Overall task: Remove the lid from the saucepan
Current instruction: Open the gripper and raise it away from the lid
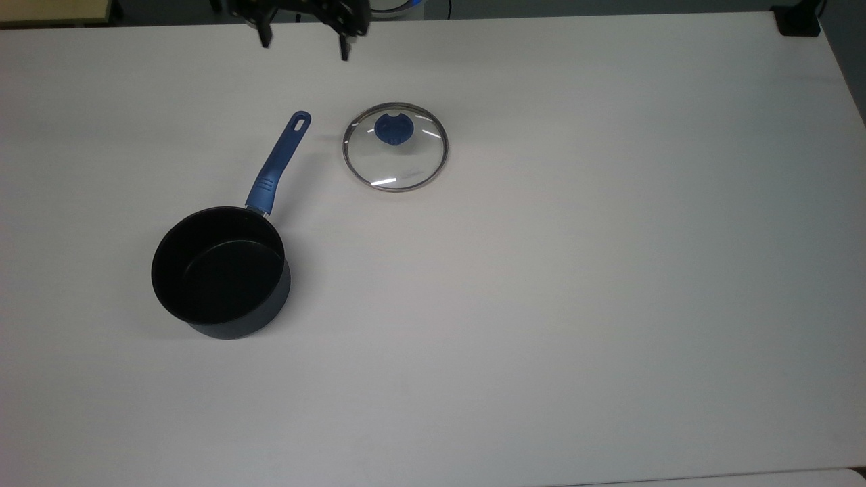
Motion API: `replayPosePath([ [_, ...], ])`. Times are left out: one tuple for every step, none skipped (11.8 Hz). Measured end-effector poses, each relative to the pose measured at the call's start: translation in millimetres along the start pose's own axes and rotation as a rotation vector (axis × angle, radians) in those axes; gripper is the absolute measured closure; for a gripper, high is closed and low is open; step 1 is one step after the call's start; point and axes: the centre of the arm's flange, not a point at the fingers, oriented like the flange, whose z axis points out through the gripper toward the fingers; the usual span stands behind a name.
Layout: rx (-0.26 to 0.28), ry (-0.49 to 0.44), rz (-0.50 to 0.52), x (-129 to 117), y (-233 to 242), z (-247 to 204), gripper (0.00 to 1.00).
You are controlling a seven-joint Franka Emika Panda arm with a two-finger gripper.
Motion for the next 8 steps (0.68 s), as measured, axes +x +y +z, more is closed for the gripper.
replayPosePath([
  [0.009, 0.021, 0.022, 3, 12, -11, 0.00],
  [0.011, 0.042, 0.035, 5, 19, -21, 0.00],
  [-0.013, 0.064, 0.025, 7, 27, -31, 0.00],
  [-0.054, 0.075, -0.015, 7, 35, -37, 0.00],
  [-0.083, 0.062, -0.065, 6, 44, -42, 0.00],
  [-0.088, 0.042, -0.095, 3, 51, -46, 0.00],
  [-0.088, 0.032, -0.107, 2, 54, -49, 0.00],
  [-0.088, 0.031, -0.109, 2, 53, -50, 0.00],
])
